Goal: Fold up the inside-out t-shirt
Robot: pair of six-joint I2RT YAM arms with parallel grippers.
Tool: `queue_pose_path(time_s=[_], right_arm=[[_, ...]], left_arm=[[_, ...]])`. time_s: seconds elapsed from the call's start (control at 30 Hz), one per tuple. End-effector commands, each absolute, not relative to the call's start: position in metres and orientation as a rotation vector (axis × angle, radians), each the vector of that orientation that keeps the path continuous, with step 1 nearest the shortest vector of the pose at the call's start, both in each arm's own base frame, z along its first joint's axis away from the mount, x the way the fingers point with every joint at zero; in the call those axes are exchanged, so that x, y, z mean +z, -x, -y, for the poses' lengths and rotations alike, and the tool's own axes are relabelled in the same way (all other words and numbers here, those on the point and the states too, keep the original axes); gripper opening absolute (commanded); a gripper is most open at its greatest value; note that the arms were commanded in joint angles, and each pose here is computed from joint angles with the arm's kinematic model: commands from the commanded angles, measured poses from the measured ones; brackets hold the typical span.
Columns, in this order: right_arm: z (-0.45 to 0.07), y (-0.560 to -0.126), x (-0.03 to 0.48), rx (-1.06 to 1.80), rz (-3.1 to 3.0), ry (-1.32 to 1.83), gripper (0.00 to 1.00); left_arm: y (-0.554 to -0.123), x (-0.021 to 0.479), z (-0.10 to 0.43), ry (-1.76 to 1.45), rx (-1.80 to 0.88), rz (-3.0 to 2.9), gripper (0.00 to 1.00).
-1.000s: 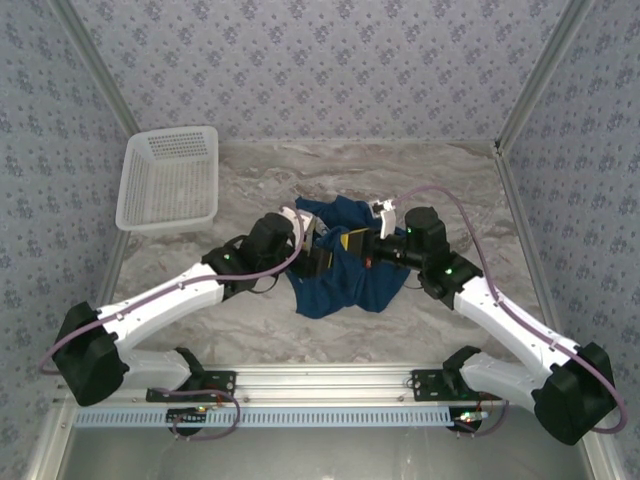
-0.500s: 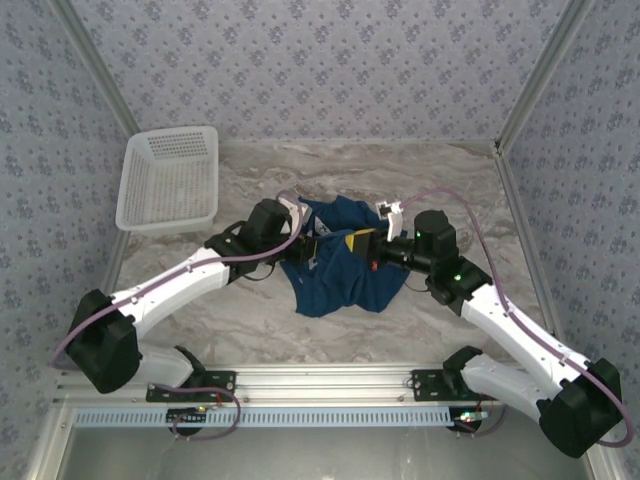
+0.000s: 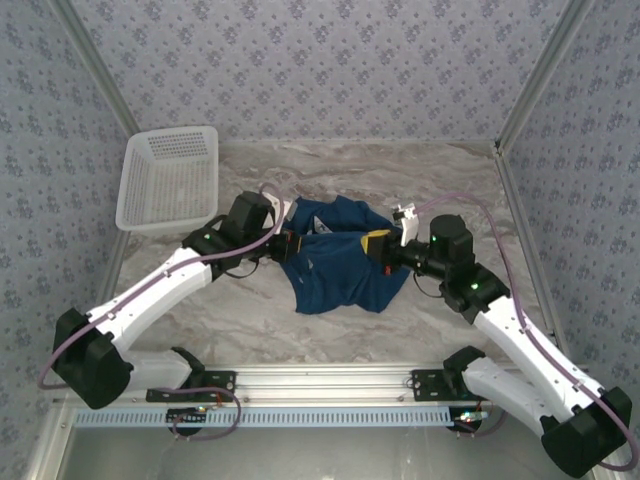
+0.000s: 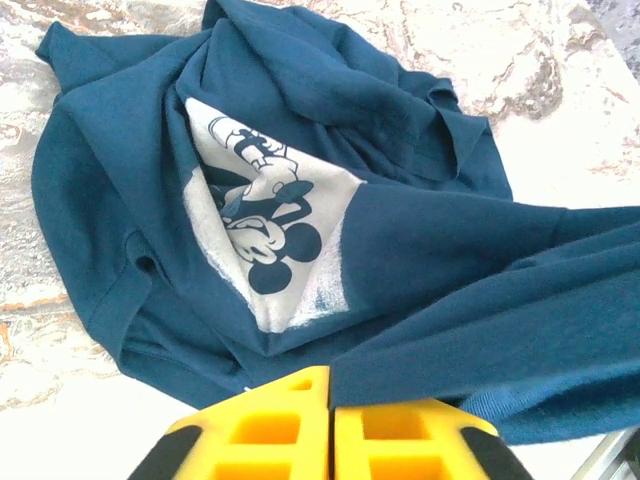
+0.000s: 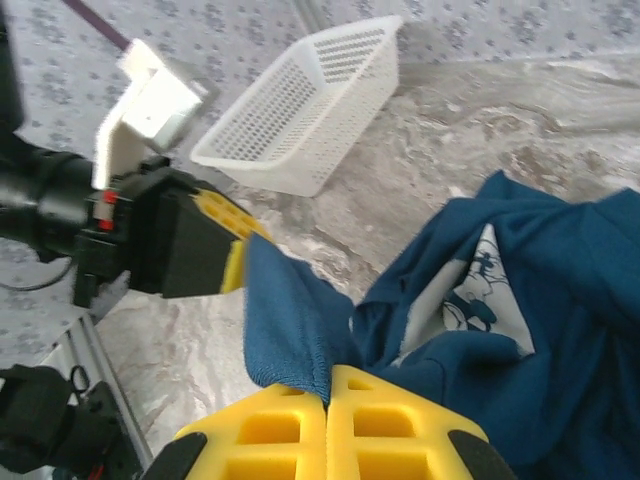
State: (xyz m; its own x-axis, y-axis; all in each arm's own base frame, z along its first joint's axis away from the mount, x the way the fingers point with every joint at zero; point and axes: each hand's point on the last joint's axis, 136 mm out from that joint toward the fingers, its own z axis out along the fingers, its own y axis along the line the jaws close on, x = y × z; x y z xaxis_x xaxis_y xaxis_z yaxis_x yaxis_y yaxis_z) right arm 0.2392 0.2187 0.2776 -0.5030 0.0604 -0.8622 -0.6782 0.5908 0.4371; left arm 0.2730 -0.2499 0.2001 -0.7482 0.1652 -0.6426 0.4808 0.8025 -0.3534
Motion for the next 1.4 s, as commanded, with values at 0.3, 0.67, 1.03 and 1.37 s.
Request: queue_pose_path(time_s=[0.3,0.67,1.03,1.37], right_arm=[[-0.223,-0.231,0.289,1.113,-1.797,0.529,0.0],[-0.212,-0.249,0.261,0.991,-1.921,0.468,0.05],[-0.245,-0.221,0.287,1.396,-1.719,0.61,0.1],[-0.203,-0.269,0.212,0.923,-2.136,0.325,0.21]], left_arm=[[-0.262,0.203,0.267,-0.544,-0.895,-2.379,0.0],[-0.246,0.244,0.249,-0.433,-1.102,-2.28,0.0],[-0.253,0.185,0.246,-0.457,-0.91,-2.493,0.0],[-0.243,0.202,0.264,-0.499,-1.116,-2.424,0.0]])
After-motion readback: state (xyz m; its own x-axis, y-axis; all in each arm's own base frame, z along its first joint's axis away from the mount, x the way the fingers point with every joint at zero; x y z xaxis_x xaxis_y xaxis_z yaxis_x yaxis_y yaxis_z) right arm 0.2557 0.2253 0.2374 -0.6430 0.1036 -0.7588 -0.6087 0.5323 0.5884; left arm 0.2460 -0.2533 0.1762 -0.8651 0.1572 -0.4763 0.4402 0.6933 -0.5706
